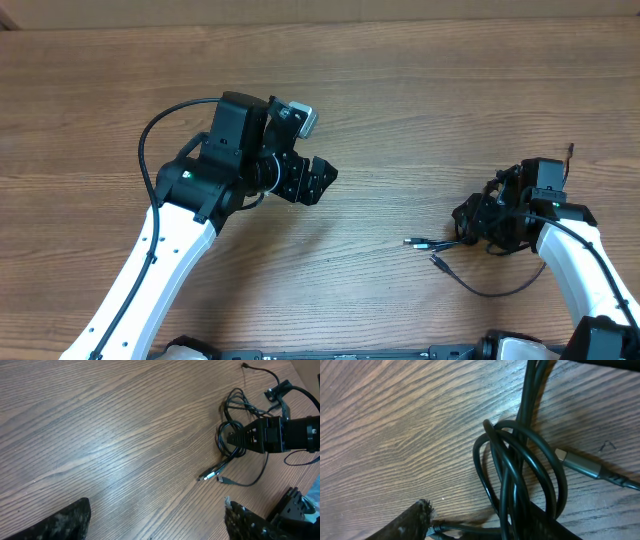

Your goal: Untangle cables

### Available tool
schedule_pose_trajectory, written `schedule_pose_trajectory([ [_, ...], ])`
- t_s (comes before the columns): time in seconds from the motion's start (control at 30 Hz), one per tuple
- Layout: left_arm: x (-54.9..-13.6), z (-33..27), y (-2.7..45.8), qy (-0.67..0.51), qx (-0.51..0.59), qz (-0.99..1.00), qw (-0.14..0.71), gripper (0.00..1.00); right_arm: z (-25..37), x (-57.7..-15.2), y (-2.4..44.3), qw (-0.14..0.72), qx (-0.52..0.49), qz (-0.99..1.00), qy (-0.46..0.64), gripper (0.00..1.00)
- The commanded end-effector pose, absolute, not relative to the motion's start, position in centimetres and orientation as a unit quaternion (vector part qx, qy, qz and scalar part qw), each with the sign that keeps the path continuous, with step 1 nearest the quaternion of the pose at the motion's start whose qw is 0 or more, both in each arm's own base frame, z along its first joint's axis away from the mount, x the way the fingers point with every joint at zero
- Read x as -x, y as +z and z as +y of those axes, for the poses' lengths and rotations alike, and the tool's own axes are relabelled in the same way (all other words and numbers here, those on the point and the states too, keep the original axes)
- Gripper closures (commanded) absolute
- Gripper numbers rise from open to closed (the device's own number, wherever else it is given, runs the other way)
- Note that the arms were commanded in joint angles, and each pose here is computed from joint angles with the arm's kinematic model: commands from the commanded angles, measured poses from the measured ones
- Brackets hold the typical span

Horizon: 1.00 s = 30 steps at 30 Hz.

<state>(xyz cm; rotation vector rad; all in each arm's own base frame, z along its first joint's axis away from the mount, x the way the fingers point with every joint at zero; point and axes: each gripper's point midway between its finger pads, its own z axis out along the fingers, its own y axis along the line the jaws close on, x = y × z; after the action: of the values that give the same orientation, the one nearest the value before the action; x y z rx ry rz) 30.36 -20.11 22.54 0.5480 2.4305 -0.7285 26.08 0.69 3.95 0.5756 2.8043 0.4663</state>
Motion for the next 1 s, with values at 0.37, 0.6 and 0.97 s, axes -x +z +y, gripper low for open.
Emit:
schedule_pose_trajectory([
  [0.37,-30.1,-20.4,22.0,-0.28,-0.208,0.901,0.259,0.96,2.7,-26.5,4.8,0.133,-0.133,0.958,0.217,0.96],
  [0.6,-24.4,-25.0,26.0,-0.431,-0.439,0.739,0.275,0.96,9.7,-27.9,13.0,0.214,0.046,0.867,0.448,0.96],
  [0.97,-24.2,-25.2,26.1,-0.446,-0.42,0.747,0.26,0.13,12.9,-26.5,22.4,0.29,0.17,0.715,0.613,0.96],
])
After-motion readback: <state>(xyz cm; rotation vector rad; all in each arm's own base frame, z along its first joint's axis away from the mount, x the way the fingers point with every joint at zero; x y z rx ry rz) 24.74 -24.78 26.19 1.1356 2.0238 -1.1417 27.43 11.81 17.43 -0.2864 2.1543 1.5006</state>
